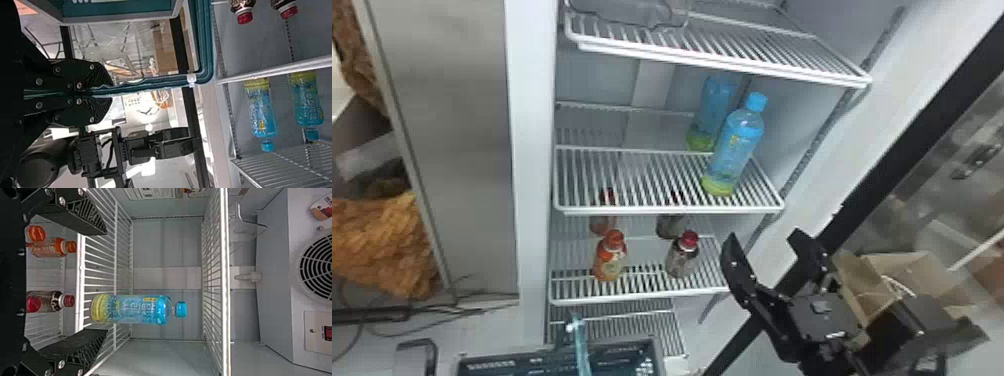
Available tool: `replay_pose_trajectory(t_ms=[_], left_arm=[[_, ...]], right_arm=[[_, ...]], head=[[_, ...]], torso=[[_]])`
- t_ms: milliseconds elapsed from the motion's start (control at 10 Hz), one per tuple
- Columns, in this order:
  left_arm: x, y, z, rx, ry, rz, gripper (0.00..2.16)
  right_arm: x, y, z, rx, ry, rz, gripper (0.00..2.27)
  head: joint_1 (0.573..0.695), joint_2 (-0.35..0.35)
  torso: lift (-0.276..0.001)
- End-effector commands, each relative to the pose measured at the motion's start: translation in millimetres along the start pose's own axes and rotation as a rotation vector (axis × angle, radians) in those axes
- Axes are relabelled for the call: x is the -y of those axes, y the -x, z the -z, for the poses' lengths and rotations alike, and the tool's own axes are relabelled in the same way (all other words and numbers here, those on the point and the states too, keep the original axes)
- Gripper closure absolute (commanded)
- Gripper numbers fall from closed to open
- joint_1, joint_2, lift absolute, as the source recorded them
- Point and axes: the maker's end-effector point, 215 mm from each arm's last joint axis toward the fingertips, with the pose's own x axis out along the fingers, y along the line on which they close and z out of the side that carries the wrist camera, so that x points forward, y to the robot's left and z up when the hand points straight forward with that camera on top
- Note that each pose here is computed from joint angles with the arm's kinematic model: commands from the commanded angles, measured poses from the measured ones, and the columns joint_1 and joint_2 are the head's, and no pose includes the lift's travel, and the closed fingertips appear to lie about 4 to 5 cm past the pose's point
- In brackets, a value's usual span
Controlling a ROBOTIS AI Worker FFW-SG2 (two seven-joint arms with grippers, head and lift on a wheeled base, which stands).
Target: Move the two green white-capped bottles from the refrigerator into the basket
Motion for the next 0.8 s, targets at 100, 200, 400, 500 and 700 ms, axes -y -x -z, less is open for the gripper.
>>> replay_pose_trajectory(t_ms=[100, 200, 400, 500, 700], left_arm=[[0.1, -0.1, 0.0, 0.000, 0.000, 0.000, 1.17], [0.1, -0.1, 0.0, 0.000, 0.000, 0.000, 1.17], [-0.1, 0.5, -0.7, 0.002, -0.001, 0.000, 1.17], [-0.1, 0.5, -0.7, 0.002, -0.001, 0.000, 1.17], [-0.5, 0.7, 0.3, 0.002, 0.002, -0.001, 1.17]], right_arm=[[-0.9, -0.3, -0.2, 0.001, -0.004, -0.001, 0.16], [0.0, -0.2, -0.3, 0.001, -0.004, 0.000, 0.16], [-1.0, -0.3, -1.0, 0.004, -0.004, -0.003, 0.16], [-0.9, -0.3, -0.9, 0.003, -0.004, -0.001, 0.16], [-0.9, -0.3, -1.7, 0.006, -0.005, -0.002, 0.17]], head=[[0.695, -0.350], [0.695, -0.350], [0.695, -0.350], [0.695, -0.350], [0.695, -0.350]], torso=[[-0.004], [-0.004], [-0.004], [-0.004], [-0.004]])
